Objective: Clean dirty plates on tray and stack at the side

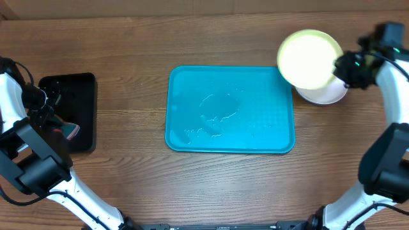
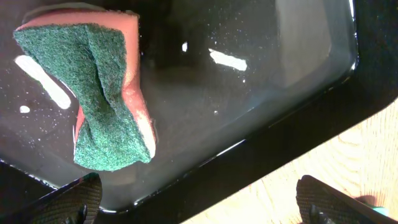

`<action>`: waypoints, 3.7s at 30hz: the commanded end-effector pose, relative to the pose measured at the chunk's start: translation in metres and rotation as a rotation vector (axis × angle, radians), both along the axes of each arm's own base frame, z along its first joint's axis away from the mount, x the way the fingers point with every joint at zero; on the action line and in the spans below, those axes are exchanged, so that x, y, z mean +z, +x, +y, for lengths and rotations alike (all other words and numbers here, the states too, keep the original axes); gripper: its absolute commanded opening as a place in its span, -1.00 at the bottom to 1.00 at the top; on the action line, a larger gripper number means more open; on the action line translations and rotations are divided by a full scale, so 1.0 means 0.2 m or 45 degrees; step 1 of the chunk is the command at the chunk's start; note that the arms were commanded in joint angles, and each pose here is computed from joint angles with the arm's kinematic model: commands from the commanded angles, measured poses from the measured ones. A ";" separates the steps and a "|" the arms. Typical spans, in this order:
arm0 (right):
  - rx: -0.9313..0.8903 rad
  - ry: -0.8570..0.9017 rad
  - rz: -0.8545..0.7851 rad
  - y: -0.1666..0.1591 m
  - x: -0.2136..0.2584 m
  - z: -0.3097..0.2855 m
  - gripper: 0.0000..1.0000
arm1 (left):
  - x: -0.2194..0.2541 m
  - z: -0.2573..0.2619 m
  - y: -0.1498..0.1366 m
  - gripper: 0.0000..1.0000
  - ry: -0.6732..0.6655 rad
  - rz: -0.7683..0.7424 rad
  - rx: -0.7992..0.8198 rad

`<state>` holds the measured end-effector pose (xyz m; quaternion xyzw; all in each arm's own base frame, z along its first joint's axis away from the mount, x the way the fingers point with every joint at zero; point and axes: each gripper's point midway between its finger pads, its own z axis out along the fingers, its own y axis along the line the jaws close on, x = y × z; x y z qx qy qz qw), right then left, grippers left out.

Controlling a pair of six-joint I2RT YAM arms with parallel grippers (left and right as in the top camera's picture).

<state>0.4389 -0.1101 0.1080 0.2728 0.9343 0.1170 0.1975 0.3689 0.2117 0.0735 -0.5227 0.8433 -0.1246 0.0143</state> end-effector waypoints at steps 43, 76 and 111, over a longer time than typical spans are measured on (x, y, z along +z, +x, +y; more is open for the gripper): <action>0.244 0.279 -0.056 -1.00 0.72 0.61 1.00 | 0.07 -0.02 0.01 0.99 0.020 -0.044 -0.027; 0.675 -0.073 -0.827 -0.97 0.73 0.94 1.00 | 0.07 -0.02 0.01 1.00 0.020 -0.044 -0.028; 0.557 -0.255 -1.469 -1.05 0.46 0.88 1.00 | 0.07 -0.02 0.01 0.99 0.020 -0.044 -0.028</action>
